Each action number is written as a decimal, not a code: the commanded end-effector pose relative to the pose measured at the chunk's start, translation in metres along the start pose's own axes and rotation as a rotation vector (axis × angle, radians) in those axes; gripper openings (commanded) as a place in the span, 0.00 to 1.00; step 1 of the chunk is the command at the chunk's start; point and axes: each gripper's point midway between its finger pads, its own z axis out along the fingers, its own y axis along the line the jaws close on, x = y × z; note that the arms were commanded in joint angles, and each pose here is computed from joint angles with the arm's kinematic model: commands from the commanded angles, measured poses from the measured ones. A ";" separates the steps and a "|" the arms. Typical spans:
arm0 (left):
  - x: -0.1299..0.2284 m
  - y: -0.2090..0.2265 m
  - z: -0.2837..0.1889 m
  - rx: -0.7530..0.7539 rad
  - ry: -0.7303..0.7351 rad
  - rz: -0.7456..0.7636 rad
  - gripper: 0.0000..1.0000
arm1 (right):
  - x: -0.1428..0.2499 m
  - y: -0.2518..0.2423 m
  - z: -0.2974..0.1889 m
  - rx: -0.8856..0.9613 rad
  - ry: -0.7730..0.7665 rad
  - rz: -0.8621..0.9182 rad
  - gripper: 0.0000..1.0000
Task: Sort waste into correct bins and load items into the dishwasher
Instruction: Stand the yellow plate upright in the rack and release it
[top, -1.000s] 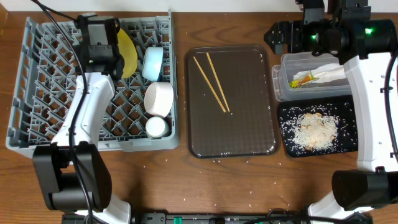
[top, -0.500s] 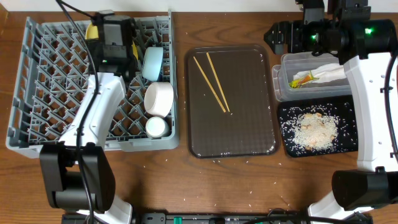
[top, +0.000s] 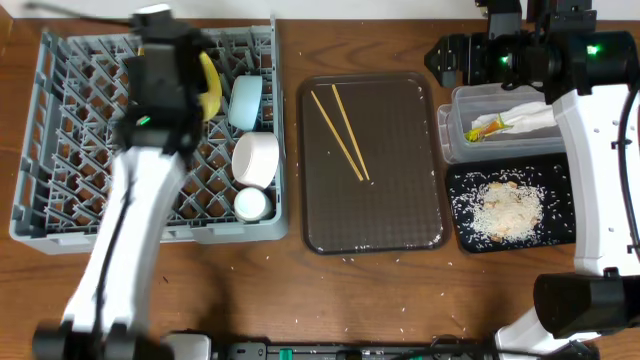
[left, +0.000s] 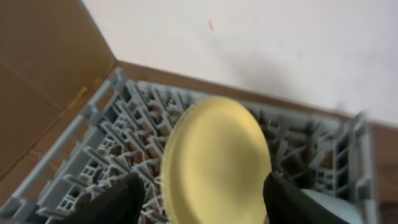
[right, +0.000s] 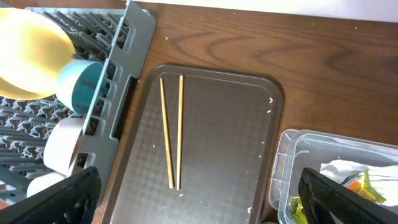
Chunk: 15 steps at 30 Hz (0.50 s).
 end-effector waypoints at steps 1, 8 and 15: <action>-0.003 0.025 -0.010 0.114 0.042 -0.158 0.60 | -0.002 0.005 -0.002 -0.003 -0.008 -0.007 0.99; 0.033 0.055 0.015 0.318 0.253 -0.427 0.54 | -0.002 0.005 -0.002 -0.003 -0.008 -0.007 0.99; 0.062 0.066 0.045 0.355 0.366 -0.533 0.43 | -0.002 0.005 -0.002 -0.003 -0.008 -0.007 0.99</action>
